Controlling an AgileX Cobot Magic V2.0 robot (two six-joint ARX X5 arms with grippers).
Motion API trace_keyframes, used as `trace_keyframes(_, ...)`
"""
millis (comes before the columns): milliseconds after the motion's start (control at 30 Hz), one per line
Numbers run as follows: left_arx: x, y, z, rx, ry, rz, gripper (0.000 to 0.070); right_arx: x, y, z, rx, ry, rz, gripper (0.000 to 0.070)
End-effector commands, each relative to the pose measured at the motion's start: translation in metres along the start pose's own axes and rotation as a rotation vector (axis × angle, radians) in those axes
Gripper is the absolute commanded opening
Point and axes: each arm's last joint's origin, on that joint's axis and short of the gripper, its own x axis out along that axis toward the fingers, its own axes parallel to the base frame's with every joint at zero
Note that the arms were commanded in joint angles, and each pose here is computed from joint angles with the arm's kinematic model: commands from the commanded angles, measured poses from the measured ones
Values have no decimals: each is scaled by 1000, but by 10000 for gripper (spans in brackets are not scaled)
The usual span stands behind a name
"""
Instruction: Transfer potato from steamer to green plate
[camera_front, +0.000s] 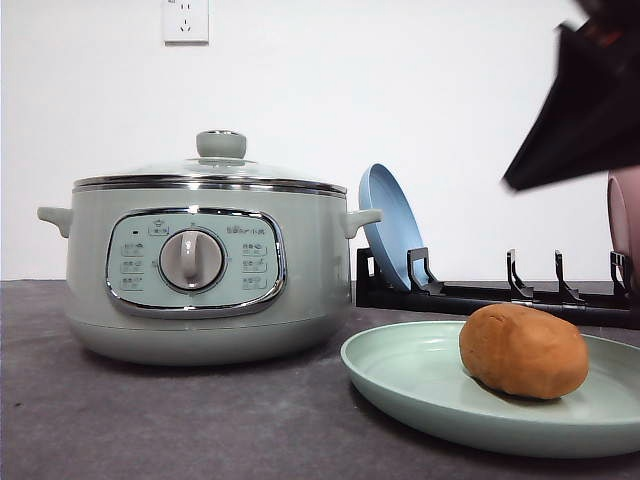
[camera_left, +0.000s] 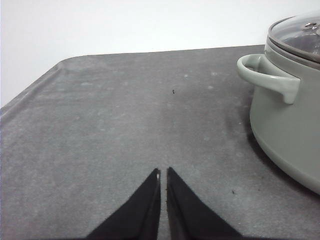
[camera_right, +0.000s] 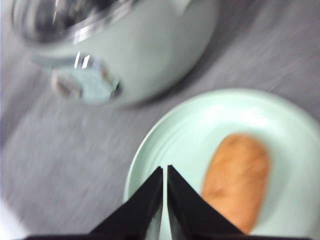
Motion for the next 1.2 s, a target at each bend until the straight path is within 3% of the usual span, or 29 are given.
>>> trace_keyframes(0, 2, 0, -7, -10, 26, 3, 15, -9, -2, 6, -45, -72, -23, 0)
trace_keyframes(367, 2, 0, -7, -10, 25, 3, 15, -76, -26, 14, -176, -446, -335, 0)
trace_keyframes(533, 2, 0, -7, -10, 25, 3, 15, -86, -33, 2, -248, -595, -426, 0)
trace_keyframes(733, 2, 0, -7, -10, 25, 3, 15, -69, -51, -31, -283, -698, -451, 0)
trace_keyframes(1167, 2, 0, -7, -10, 25, 3, 15, -45, -71, -74, -282, -720, -442, 0)
